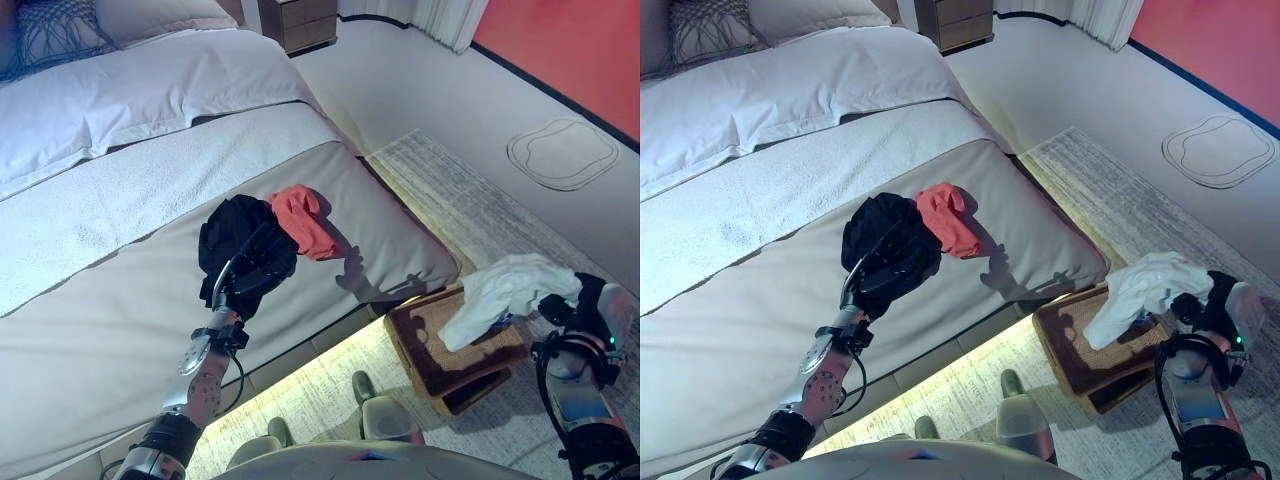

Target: Pick up the clothes from the bed and place them into the basket

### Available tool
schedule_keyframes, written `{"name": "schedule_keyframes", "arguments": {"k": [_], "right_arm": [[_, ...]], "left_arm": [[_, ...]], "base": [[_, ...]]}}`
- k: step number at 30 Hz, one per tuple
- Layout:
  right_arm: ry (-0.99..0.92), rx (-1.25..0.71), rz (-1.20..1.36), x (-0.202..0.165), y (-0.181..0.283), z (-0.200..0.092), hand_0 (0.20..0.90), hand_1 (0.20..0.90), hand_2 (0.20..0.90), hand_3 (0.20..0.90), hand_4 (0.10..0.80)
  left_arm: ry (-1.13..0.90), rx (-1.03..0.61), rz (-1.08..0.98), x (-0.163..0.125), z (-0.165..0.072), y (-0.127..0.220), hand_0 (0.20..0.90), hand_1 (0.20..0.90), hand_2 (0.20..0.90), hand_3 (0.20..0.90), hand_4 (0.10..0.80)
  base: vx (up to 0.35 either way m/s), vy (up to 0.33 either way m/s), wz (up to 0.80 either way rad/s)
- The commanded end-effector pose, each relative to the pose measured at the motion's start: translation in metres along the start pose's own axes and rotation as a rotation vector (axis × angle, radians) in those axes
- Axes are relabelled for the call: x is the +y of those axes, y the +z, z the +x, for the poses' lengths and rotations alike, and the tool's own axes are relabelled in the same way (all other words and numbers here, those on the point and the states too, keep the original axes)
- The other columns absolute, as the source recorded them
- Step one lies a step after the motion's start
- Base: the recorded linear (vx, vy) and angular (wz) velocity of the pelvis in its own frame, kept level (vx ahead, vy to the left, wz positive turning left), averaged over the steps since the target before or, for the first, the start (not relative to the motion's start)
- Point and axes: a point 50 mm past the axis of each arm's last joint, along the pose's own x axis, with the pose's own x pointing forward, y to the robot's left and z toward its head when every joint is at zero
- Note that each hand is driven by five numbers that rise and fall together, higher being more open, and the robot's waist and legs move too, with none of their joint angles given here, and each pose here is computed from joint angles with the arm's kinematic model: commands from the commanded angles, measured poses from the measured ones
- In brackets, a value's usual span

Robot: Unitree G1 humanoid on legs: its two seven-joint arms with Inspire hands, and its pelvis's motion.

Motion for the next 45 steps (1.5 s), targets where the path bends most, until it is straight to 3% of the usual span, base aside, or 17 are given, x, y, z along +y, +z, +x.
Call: {"name": "schedule_keyframes", "arguments": {"k": [1, 17, 24, 32, 45], "right_arm": [[-0.129, -0.121, 0.041, -0.028, 0.042, 0.032, 0.900, 0.900, 0.900, 0.900, 0.800], [-0.098, -0.045, 0.016, -0.019, 0.037, 0.034, 0.900, 0.900, 0.900, 0.900, 0.800], [-0.101, -0.104, 0.039, -0.019, 0.047, 0.031, 0.900, 0.900, 0.900, 0.900, 0.800], [-0.128, -0.513, 0.094, -0.033, 0.146, 0.024, 0.900, 0.900, 0.900, 0.900, 0.800], [-0.092, -0.723, 0.122, -0.052, 0.258, 0.037, 0.900, 0.900, 0.900, 0.900, 0.800]], "left_arm": [[-0.108, -0.128, 0.053, -0.009, 0.015, 0.031, 0.900, 0.900, 0.900, 0.900, 0.800], [-0.110, -0.130, 0.053, -0.004, 0.012, 0.033, 0.900, 0.900, 0.900, 0.900, 0.800], [-0.092, -0.139, 0.051, -0.003, 0.011, 0.035, 0.900, 0.900, 0.900, 0.900, 0.800], [-0.068, -0.128, 0.038, -0.007, 0.011, 0.026, 0.900, 0.900, 0.900, 0.900, 0.800], [-0.150, -0.119, 0.168, -0.014, 0.021, 0.034, 0.900, 0.900, 0.900, 0.900, 0.800]], "base": [[0.000, 0.000, 0.00], [0.003, -0.008, 0.05], [0.025, 0.002, 0.00], [0.050, -0.008, 0.04], [0.021, -0.022, 0.37]]}}
